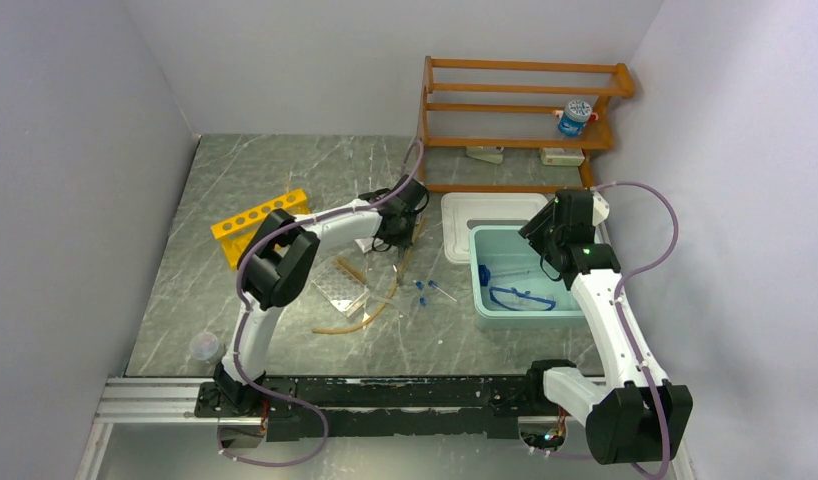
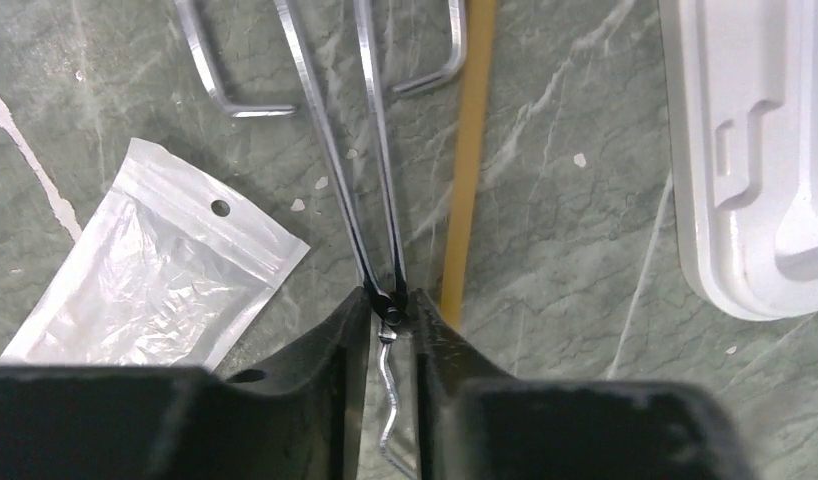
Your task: Organize the chemistry lab equipment
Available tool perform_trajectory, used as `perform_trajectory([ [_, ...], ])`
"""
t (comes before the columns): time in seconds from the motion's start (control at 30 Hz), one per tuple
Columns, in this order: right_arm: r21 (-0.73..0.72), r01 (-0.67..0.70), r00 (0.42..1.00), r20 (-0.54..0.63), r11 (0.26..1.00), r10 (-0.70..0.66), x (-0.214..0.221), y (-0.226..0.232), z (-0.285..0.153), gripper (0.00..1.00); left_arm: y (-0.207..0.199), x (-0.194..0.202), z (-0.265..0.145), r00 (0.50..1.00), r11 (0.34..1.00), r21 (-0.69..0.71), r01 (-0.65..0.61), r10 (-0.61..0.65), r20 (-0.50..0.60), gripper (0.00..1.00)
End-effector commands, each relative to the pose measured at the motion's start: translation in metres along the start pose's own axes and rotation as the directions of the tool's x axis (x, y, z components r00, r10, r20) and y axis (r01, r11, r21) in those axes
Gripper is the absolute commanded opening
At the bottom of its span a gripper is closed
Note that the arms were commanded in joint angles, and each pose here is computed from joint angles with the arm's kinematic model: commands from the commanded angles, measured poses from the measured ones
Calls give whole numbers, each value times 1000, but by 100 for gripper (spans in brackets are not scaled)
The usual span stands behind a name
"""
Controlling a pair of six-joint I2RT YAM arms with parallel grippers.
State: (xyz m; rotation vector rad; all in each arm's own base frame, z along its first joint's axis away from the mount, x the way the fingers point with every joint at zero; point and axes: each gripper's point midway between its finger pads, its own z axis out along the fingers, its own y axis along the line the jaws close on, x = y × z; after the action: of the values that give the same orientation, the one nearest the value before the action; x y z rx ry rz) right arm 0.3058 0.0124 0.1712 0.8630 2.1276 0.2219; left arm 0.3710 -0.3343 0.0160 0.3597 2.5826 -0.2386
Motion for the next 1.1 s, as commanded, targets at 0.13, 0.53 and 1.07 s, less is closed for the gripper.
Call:
perform_trajectory([
  [0.13,-60,14,1000,23,998,-13,-9,17,-3,54,10,38,9,991,997,-26,-79,76,-107,5],
  [0.53,-414,83,987,-88,907,-131,11,86,-8,57,-4,-60,-84,960,997,72,-28,7,280,5],
  [1.07,-456,97,965,-174,885,-195,68,145,-12,62,1,-16,-52,976,961,175,-212,200,87,47],
])
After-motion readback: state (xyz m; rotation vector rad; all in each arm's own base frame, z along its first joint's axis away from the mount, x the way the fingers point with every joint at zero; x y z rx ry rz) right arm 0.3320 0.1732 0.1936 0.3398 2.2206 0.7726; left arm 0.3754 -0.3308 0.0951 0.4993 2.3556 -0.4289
